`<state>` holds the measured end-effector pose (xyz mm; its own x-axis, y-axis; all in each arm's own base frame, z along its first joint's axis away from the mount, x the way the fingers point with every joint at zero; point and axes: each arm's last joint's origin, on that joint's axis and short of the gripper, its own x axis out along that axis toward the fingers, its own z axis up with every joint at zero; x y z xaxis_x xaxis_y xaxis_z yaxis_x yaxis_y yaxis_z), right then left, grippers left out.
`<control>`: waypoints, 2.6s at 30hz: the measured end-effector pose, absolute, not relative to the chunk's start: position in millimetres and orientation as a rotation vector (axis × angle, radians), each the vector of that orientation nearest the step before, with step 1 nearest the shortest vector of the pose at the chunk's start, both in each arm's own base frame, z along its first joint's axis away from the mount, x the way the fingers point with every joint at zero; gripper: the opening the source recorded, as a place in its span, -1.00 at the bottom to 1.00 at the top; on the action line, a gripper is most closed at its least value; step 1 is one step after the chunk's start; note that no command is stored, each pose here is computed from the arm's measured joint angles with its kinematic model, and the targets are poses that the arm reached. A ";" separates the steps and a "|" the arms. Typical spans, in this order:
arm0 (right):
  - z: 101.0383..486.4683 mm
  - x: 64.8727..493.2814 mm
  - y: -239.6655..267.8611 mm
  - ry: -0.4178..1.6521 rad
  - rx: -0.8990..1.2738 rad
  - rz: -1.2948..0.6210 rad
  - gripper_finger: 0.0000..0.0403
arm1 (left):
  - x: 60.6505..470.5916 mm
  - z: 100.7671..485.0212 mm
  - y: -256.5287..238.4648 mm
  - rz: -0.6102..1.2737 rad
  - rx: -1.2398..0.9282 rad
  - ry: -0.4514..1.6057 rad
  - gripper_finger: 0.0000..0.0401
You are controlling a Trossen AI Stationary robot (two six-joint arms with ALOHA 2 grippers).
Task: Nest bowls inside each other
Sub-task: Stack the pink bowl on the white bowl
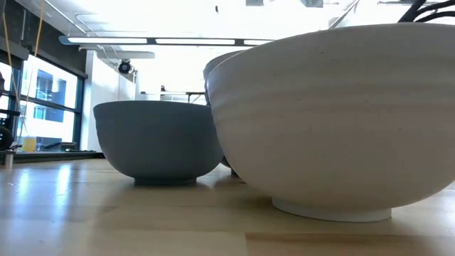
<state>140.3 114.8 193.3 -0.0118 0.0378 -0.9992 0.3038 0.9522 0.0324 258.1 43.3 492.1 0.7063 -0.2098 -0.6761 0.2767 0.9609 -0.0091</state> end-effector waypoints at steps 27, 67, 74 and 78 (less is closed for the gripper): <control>317.8 168.9 45.6 1.277 0.589 -0.108 -1.00 | 244.5 484.0 61.8 -0.248 0.098 0.854 -0.29; 358.9 366.9 -88.1 1.329 0.421 -0.164 -1.00 | 84.1 430.9 56.3 0.067 0.149 0.438 -0.29; 347.8 374.7 -89.9 1.356 0.427 -0.166 -1.00 | 80.0 425.1 51.3 0.041 0.149 0.404 -0.29; 343.3 377.4 -90.6 1.369 0.441 -0.174 -1.00 | 83.4 416.6 54.4 0.037 0.123 0.425 -0.29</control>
<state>377.4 -90.6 343.3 0.2028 0.1333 -0.9701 0.3716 0.9061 0.2022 83.4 54.4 416.6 0.9106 0.0614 -0.4088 -0.0100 0.9919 0.1267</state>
